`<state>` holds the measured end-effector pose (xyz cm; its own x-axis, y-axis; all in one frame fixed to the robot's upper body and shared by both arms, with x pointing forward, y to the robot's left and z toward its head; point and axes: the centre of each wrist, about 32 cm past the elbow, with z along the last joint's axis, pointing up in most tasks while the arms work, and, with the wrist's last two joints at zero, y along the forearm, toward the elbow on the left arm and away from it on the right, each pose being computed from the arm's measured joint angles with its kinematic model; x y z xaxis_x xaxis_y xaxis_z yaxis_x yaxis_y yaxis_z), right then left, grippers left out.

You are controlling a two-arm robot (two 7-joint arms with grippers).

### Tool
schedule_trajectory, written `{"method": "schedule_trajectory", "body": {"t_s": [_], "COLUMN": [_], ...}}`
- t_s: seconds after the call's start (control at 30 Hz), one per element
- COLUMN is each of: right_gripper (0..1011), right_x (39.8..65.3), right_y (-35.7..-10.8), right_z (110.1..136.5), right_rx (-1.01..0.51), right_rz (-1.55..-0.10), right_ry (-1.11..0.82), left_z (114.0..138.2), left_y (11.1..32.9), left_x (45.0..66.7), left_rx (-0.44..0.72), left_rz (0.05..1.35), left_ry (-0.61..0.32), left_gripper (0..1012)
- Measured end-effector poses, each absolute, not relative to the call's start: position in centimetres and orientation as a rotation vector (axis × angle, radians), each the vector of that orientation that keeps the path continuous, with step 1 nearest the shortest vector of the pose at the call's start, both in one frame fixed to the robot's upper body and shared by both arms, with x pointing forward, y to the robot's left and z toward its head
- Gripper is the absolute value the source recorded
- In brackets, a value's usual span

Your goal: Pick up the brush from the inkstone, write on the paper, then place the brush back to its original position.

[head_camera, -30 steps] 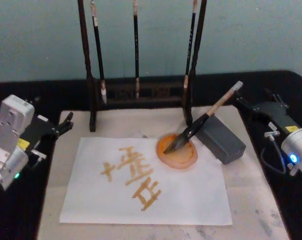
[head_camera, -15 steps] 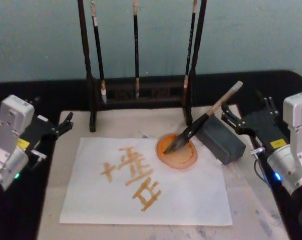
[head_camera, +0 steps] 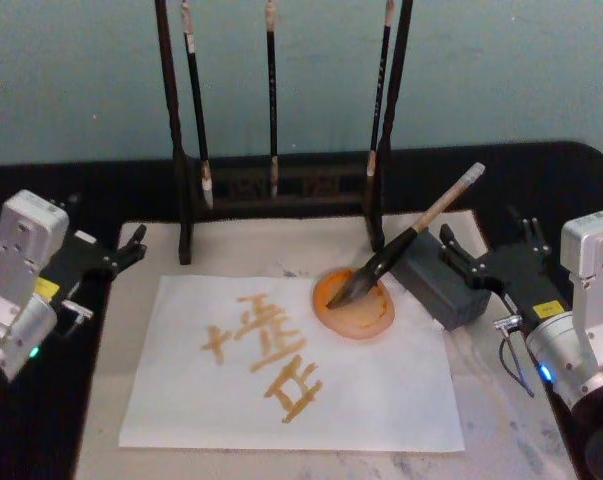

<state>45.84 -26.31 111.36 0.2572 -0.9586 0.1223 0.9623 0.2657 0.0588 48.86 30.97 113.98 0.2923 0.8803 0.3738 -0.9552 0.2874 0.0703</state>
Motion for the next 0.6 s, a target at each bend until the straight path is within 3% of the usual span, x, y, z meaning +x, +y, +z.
{"method": "schedule_trajectory", "body": {"t_s": [0.6], "right_gripper": [1000], "right_x": [45.89], "right_y": [-26.90], "right_z": [111.78], "right_rx": [-0.037], "right_rz": [-1.287], "right_ry": [-0.074], "left_z": [113.98], "left_y": [30.97], "left_x": [48.86], "left_rx": [0.304], "left_rz": [1.248], "left_ry": [-0.285], "left_gripper": [1009]}}
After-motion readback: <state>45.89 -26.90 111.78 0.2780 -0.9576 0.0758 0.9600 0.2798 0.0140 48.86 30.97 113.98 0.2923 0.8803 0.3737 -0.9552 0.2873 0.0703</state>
